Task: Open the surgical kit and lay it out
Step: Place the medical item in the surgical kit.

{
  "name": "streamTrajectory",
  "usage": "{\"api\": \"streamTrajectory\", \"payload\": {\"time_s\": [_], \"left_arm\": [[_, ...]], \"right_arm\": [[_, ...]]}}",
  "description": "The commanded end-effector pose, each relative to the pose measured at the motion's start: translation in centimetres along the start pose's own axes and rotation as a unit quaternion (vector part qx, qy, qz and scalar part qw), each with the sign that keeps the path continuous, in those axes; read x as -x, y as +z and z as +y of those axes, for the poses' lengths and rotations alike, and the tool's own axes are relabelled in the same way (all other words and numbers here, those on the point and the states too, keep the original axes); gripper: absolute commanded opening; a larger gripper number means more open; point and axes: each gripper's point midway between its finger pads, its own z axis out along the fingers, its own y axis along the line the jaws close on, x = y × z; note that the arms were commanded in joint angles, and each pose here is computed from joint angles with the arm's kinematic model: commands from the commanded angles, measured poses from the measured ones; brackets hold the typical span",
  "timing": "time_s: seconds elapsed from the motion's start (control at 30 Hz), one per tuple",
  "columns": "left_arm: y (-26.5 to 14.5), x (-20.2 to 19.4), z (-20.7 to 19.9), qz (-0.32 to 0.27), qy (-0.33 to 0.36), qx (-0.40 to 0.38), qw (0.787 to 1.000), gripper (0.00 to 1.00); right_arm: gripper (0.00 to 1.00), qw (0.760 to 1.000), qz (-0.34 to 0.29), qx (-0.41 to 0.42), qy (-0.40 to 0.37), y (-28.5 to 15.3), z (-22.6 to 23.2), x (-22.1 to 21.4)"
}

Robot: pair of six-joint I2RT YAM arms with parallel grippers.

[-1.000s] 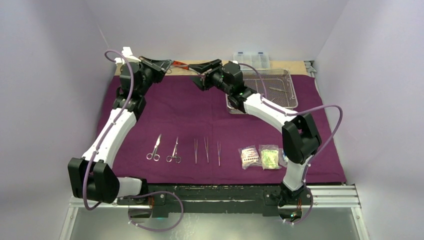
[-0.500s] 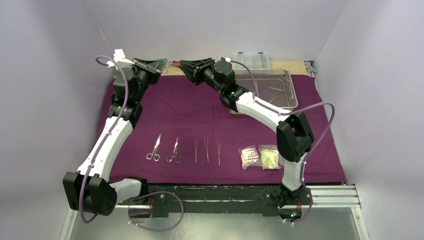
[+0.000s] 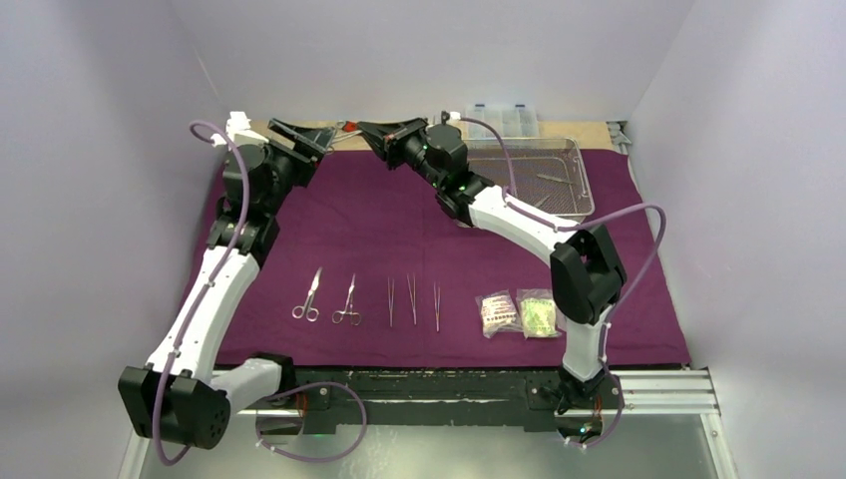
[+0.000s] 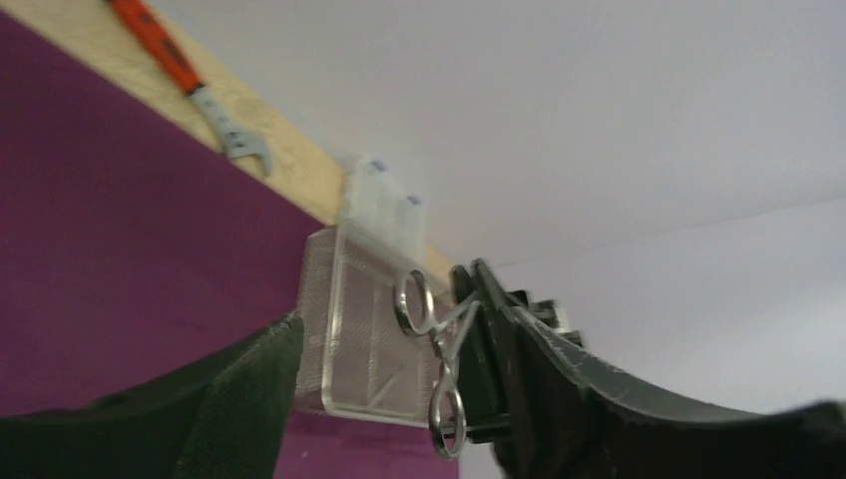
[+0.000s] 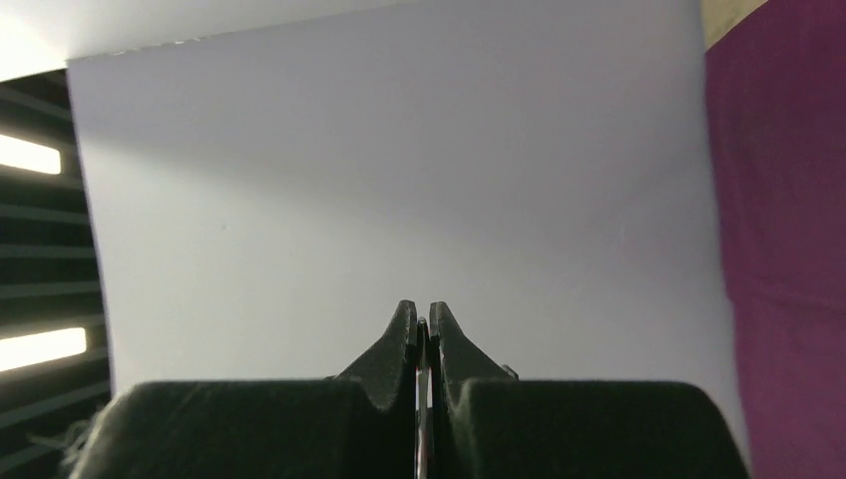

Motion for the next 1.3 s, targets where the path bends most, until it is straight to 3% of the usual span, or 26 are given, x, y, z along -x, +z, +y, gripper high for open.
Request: {"api": "streamTrajectory", "payload": {"time_s": [0.0,0.1,0.23,0.47,0.77,1.27], "left_arm": [[-3.2,1.3,4.3,-0.007,0.083,0.146,0.986,0.76],[-6.3,3.4,5.9,-0.035,0.14,0.214,0.966,0.82],[-10.3,6.4,6.2,-0.082,0.188,0.269,0.941,0.83],[-14.4,8.9,4.4,-0.12,0.215,0.28,0.928,0.83],[-16.2,8.9,4.4,-0.102,0.232,0.297,0.921,0.82],[-16.2,7.8,4.8,-0.067,0.245,0.296,0.921,0.81]], "right_arm": [[0.0,0.997,-0.007,0.024,-0.074,-1.6,2.1,-0.2],[0.0,0.986,-0.024,0.035,-0.164,-1.4,1.8,0.3],[0.0,0.959,0.011,0.062,-0.276,-0.3,-0.3,-1.2],[0.0,0.907,0.147,0.11,-0.379,0.6,-7.9,-9.2],[0.0,0.855,0.28,0.128,-0.418,1.2,-17.6,-18.9],[0.0,0.827,0.34,0.095,-0.438,1.3,-26.4,-25.1]]}}
